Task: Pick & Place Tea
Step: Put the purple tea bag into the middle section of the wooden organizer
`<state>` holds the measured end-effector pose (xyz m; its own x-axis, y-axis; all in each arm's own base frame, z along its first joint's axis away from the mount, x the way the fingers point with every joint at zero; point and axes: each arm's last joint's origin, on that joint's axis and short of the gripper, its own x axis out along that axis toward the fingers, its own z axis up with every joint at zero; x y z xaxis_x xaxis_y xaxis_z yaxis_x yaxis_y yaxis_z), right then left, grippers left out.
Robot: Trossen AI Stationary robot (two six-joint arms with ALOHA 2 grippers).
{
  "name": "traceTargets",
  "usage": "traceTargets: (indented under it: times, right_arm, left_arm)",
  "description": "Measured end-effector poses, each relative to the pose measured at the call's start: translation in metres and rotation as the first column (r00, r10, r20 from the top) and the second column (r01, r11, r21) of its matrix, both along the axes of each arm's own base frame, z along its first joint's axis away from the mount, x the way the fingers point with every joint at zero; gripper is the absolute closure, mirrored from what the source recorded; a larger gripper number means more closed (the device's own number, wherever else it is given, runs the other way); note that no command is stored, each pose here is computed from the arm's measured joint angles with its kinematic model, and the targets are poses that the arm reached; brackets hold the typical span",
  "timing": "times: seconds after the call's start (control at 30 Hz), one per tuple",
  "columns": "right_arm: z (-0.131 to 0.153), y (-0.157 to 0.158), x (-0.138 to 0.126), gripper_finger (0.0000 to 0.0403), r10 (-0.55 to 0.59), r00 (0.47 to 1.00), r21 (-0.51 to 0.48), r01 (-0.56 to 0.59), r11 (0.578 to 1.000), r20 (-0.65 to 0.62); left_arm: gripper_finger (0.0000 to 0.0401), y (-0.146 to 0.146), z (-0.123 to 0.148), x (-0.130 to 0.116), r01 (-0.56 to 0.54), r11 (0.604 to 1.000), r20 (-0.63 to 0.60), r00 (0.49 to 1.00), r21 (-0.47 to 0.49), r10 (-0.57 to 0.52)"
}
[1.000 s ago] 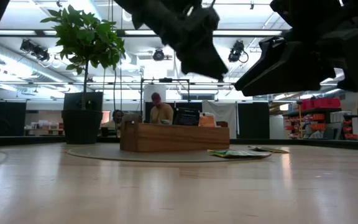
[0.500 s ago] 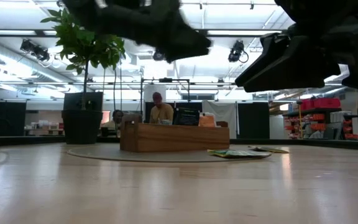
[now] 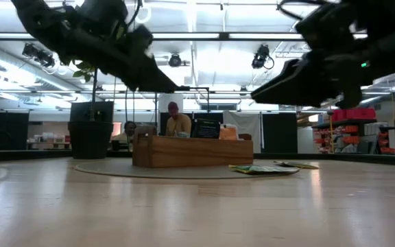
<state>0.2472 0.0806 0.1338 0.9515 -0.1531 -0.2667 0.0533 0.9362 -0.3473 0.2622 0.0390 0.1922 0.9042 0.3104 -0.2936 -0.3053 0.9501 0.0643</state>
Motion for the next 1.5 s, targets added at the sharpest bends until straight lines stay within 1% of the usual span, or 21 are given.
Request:
traceTargets:
  times: [0.07, 0.1, 0.17, 0.27, 0.37, 0.43, 0.57, 0.67, 0.77, 0.97, 1.17, 1.23, 1.4, 1.5]
  right_arm:
    - [-0.001, -0.007, 0.002, 0.0234, -0.023, 1.0, 0.009, 0.023, 1.0, -0.006]
    - [-0.001, -0.011, 0.003, 0.0234, -0.033, 0.999, 0.011, 0.033, 0.999, -0.01]
    - [-0.002, -0.016, 0.004, 0.0234, -0.026, 1.0, 0.018, 0.027, 0.999, -0.016]
    - [-0.001, -0.024, 0.007, 0.0234, -0.033, 0.999, 0.009, 0.033, 0.999, -0.017]
    - [-0.003, -0.033, 0.008, 0.0234, -0.024, 0.999, 0.0, 0.025, 1.0, -0.04]
    - [-0.003, -0.038, 0.01, 0.0234, 0.007, 0.999, 0.016, -0.006, 1.0, -0.045]
    - [0.0, -0.047, 0.013, 0.0234, 0.077, 0.997, 0.056, -0.076, 0.996, -0.018]
    - [-0.001, -0.052, 0.014, 0.0234, 0.077, 0.997, 0.047, -0.076, 0.996, -0.021]
    - [-0.001, -0.055, 0.014, 0.0234, 0.068, 0.997, 0.04, -0.067, 0.997, -0.029]
    - [-0.001, -0.055, 0.014, 0.0234, 0.092, 0.995, 0.046, -0.091, 0.995, -0.03]
    - [-0.002, -0.055, 0.014, 0.0234, 0.091, 0.995, 0.048, -0.089, 0.995, -0.039]
    - [-0.003, -0.055, 0.013, 0.0234, 0.091, 0.995, 0.049, -0.088, 0.995, -0.047]
    - [-0.004, -0.055, 0.013, 0.0234, 0.091, 0.994, 0.048, -0.088, 0.995, -0.057]
    - [-0.004, -0.055, 0.013, 0.0234, 0.091, 0.994, 0.048, -0.088, 0.995, -0.059]
  left_arm:
    - [0.022, 0.012, -0.001, -0.007, -0.078, 0.997, -0.002, 0.997, 0.006, 0.078]
    - [0.022, 0.018, -0.001, -0.008, -0.11, 0.994, 0.01, 0.994, -0.009, 0.11]
    - [0.022, 0.029, -0.003, -0.012, -0.163, 0.985, 0.02, 0.986, -0.055, 0.165]
    - [0.022, 0.049, -0.004, -0.019, -0.252, 0.955, 0.038, 0.965, -0.156, 0.261]
    - [0.022, 0.066, -0.007, -0.025, -0.249, 0.943, 0.029, 0.965, -0.221, 0.262]
    - [0.022, 0.076, -0.008, -0.03, -0.241, 0.935, 0.023, 0.966, -0.261, 0.256]
    - [0.022, 0.095, -0.011, -0.042, -0.287, 0.914, -0.01, 0.955, -0.285, 0.296]
    - [0.022, 0.106, -0.014, -0.048, -0.307, 0.895, -0.017, 0.948, -0.323, 0.319]
    - [0.022, 0.114, -0.018, -0.053, -0.301, 0.88, -0.022, 0.949, -0.367, 0.315]
    - [0.022, 0.119, -0.027, -0.056, -0.304, 0.861, -0.07, 0.951, -0.408, 0.303]
    - [0.022, 0.113, -0.033, -0.049, -0.299, 0.856, -0.09, 0.953, -0.423, 0.289]
    - [0.022, 0.109, -0.034, -0.046, -0.297, 0.862, -0.1, 0.954, -0.41, 0.281]
    - [0.022, 0.102, -0.041, -0.039, -0.367, 0.857, -0.138, 0.93, -0.361, 0.34]
    - [0.022, 0.101, -0.047, -0.035, -0.363, 0.86, -0.146, 0.932, -0.358, 0.332]
